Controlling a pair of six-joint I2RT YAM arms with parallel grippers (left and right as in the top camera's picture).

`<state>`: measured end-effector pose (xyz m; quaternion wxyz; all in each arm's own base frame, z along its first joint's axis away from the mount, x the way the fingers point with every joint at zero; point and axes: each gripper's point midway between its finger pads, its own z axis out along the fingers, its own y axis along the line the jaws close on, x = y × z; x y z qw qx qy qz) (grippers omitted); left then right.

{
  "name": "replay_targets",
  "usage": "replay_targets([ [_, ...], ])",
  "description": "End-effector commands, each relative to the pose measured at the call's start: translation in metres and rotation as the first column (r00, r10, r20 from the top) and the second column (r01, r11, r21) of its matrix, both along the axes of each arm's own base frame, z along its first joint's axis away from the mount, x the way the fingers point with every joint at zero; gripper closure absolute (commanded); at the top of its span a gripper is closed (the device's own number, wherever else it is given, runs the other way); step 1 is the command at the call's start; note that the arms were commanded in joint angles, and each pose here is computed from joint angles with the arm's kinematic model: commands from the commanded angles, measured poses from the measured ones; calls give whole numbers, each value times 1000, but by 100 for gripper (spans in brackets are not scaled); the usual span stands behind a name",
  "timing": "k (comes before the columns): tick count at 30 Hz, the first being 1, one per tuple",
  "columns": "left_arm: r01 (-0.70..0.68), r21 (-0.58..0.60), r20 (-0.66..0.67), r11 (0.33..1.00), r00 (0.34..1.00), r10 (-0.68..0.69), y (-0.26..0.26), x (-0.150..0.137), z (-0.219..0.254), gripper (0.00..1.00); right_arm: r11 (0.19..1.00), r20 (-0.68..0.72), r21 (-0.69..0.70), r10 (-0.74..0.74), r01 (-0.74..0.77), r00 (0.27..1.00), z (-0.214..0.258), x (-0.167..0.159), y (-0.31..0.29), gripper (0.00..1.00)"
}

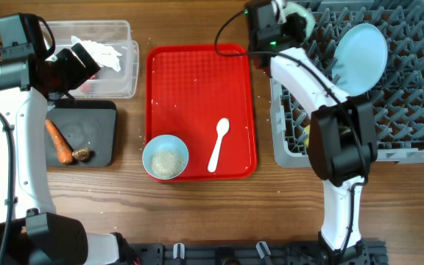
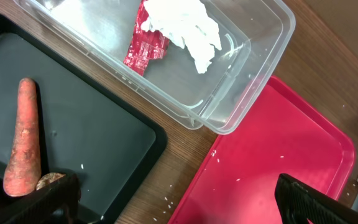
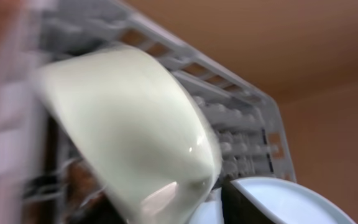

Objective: Sort waste into correct bins and load items into the dishwasher rack
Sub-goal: 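Release the green bowl and withdraw the right gripper from the rack, then reach the left gripper to the light-blue bowl of rice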

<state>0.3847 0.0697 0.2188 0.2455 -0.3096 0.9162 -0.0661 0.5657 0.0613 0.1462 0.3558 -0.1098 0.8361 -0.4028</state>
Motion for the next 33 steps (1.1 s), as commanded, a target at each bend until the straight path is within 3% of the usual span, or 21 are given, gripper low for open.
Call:
replay_targets([
  [1, -12, -3, -4, 1000, 1000, 12, 1, 0, -2, 0, 996, -64, 19, 86, -85, 994, -18, 1, 24, 28],
  [5, -12, -3, -4, 1000, 1000, 12, 2, 0, -2, 0, 996, -86, -2, 85, -86, 993, -19, -2, 22, 9],
  [9, -12, -3, -4, 1000, 1000, 12, 1, 0, -2, 0, 997, -81, -14, 74, -76, 994, -13, -4, 20, 1],
  [17, -12, -2, 0, 1000, 1000, 12, 2, 1, -2, 0, 986, 23, 21, 167, -167, 986, 48, -18, 65, 0],
  [21, -11, -6, -19, 1000, 1000, 11, 1, -3, -4, 0, 952, 30, 131, 274, -276, 961, 65, -36, 103, 0],
  [26, 38, 11, -46, 999, 998, -37, -2, -8, -7, 0, 761, -107, 495, 532, -419, 840, 41, -89, 164, 0],
  [28, 85, 22, -63, 996, 995, -84, -9, -11, -8, 0, 614, -153, 678, 656, -405, 739, 34, -127, 192, 3],
  [30, 142, 27, -92, 989, 986, -139, -20, -16, -11, 0, 523, -187, 772, 731, -363, 656, 32, -157, 206, 5],
  [33, 266, 21, -162, 964, 952, -259, -50, -29, -18, 0, 498, -258, 827, 749, -262, 611, 23, -184, 202, 15],
])
